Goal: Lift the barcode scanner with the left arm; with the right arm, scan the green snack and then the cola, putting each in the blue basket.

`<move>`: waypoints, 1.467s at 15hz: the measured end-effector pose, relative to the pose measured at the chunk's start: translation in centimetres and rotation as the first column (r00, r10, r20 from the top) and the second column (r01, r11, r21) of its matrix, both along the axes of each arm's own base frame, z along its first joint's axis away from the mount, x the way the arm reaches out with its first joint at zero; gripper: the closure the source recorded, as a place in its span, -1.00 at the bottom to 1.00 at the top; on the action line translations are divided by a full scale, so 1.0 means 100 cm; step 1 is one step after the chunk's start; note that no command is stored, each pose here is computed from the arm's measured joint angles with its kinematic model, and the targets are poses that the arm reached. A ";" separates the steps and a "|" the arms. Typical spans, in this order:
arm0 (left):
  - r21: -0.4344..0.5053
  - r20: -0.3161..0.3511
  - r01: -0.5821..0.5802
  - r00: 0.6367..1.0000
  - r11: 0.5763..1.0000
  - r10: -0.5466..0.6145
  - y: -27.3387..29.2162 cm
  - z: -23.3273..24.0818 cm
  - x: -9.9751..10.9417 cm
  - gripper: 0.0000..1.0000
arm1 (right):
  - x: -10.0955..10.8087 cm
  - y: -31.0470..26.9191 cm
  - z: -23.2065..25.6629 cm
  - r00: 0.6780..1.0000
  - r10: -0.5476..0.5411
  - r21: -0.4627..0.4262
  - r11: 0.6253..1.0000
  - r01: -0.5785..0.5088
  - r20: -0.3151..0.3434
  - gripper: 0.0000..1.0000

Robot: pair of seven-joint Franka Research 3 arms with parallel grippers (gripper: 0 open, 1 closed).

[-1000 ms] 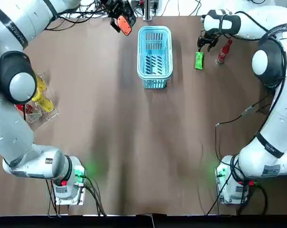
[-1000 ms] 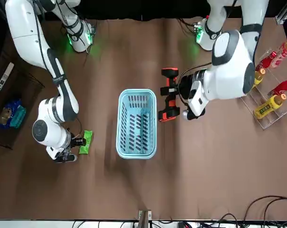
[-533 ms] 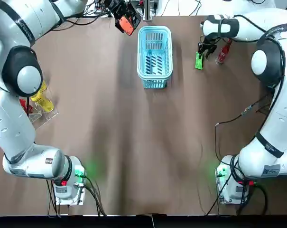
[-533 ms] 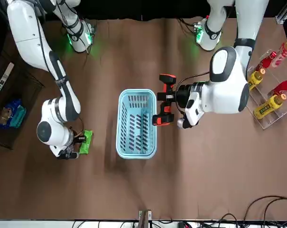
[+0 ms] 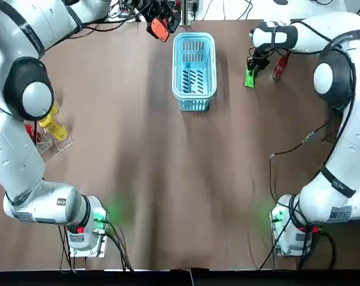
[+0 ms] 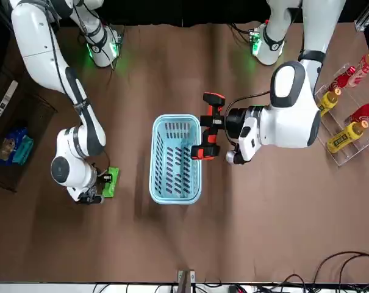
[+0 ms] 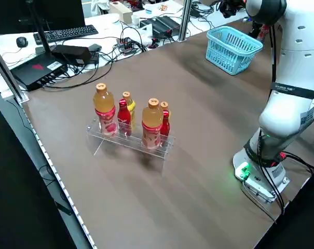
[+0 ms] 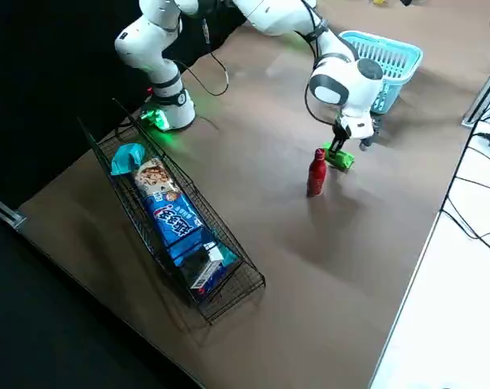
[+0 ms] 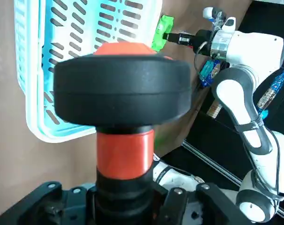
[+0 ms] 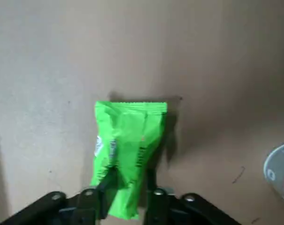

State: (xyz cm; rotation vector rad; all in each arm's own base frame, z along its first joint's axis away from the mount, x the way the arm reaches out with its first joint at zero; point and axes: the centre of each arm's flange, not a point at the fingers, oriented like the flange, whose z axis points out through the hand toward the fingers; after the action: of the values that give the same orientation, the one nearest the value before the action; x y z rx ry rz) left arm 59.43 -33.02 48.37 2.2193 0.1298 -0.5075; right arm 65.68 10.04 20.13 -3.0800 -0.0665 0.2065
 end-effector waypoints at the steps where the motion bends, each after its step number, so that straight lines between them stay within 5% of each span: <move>1: 0.000 -0.001 0.001 1.000 1.000 -0.001 0.000 -0.001 0.000 0.85 | -0.001 0.004 0.000 1.000 0.003 0.000 1.000 -0.003 -0.001 0.68; 2: 0.000 -0.002 0.002 1.000 1.000 -0.002 -0.001 -0.002 0.000 0.85 | -0.001 0.006 0.000 1.000 0.003 -0.001 1.000 -0.003 -0.001 0.83; 8: -0.068 0.021 0.020 1.000 0.997 -0.019 -0.004 -0.003 0.001 0.85 | 0.000 0.005 0.003 1.000 -0.028 -0.006 1.000 0.028 -0.010 0.97; 12: -0.127 0.122 0.014 0.993 0.992 0.001 -0.004 -0.010 0.013 0.85 | 0.005 0.021 0.031 0.993 -0.046 0.015 0.999 0.047 -0.111 0.97; 16: -0.182 0.235 0.011 0.971 0.983 0.032 -0.004 -0.019 0.026 0.85 | 0.012 0.058 0.112 0.984 -0.034 0.147 0.987 0.061 -0.176 0.97; 17: -0.198 0.287 -0.023 0.955 0.980 0.080 -0.004 -0.016 0.032 0.85 | 0.009 0.078 0.155 0.987 -0.033 0.239 0.968 0.071 -0.160 0.97; 22: -0.226 0.312 -0.061 0.941 0.972 0.132 -0.025 -0.011 0.028 0.85 | -0.010 0.134 0.224 0.983 -0.043 0.463 0.878 0.122 -0.177 0.97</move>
State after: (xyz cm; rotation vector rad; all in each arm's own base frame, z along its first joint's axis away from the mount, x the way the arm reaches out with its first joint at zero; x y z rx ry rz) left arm 62.22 -35.53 47.31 2.0413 0.0093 -0.0901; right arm 64.69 23.47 42.55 -2.5604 0.0202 0.3739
